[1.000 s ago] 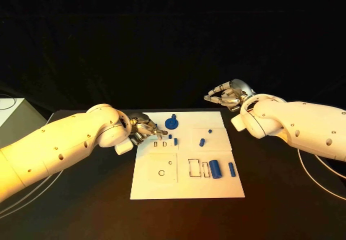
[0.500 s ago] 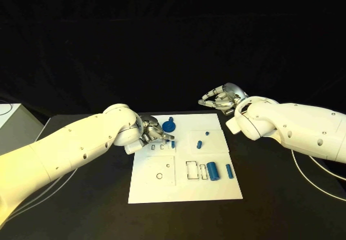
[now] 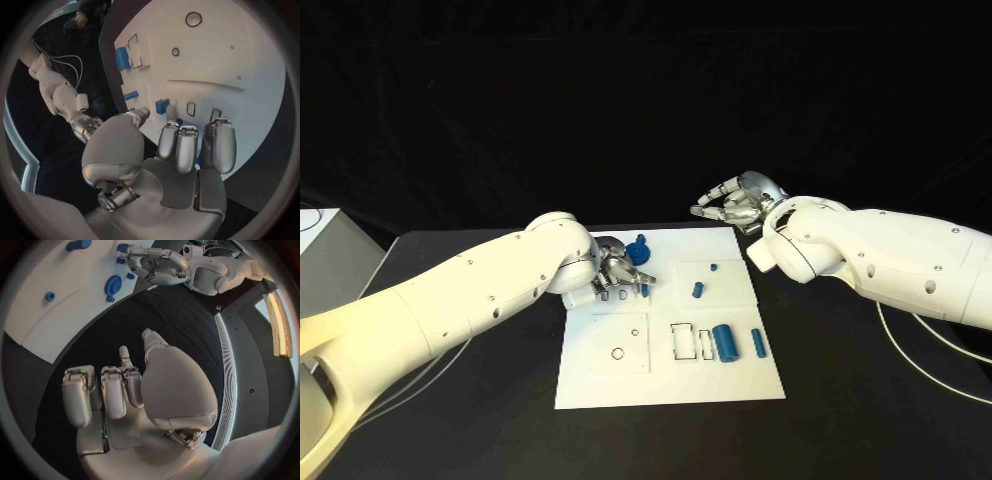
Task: Assemble the parts on the task board
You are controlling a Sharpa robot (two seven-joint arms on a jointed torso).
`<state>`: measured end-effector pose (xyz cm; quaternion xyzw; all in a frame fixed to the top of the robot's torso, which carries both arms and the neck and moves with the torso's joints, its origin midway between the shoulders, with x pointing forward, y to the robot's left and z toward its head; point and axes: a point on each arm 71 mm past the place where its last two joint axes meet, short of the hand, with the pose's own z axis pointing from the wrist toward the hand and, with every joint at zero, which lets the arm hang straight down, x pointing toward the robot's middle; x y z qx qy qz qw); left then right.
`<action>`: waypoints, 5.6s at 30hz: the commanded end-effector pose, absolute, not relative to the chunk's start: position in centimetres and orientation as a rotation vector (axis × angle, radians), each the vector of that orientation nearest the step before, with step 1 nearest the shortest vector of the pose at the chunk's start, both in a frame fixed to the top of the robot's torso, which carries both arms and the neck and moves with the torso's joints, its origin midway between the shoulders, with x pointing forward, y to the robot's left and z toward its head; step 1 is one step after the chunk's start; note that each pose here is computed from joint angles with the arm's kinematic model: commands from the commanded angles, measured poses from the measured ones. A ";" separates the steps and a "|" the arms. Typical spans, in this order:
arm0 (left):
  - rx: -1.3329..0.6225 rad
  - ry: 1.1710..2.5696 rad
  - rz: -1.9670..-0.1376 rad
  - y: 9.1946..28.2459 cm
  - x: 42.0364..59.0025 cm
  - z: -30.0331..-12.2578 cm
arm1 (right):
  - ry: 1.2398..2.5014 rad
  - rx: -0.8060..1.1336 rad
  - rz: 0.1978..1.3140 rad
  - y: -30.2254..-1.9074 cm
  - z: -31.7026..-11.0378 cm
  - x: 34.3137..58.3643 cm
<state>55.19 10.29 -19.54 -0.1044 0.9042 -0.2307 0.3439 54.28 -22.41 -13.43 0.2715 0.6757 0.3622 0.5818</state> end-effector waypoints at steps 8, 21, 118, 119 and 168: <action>-0.243 2.371 -0.583 10.1 55.2 -20.0 | 1.597 0.614 0.846 -22.2 -13.5 54.3; -0.240 2.371 -0.585 10.0 55.1 -20.0 | 1.602 0.615 0.845 -22.2 -13.6 54.2; -0.238 2.257 -0.518 13.6 53.8 -20.0 | 1.623 0.601 0.812 -23.1 -14.6 54.3; -0.236 2.260 -0.518 13.6 53.8 -20.0 | 1.623 0.601 0.813 -23.1 -14.6 54.3; -0.175 2.310 -0.481 13.2 53.8 -20.7 | 1.628 0.597 0.813 -23.0 -14.6 54.3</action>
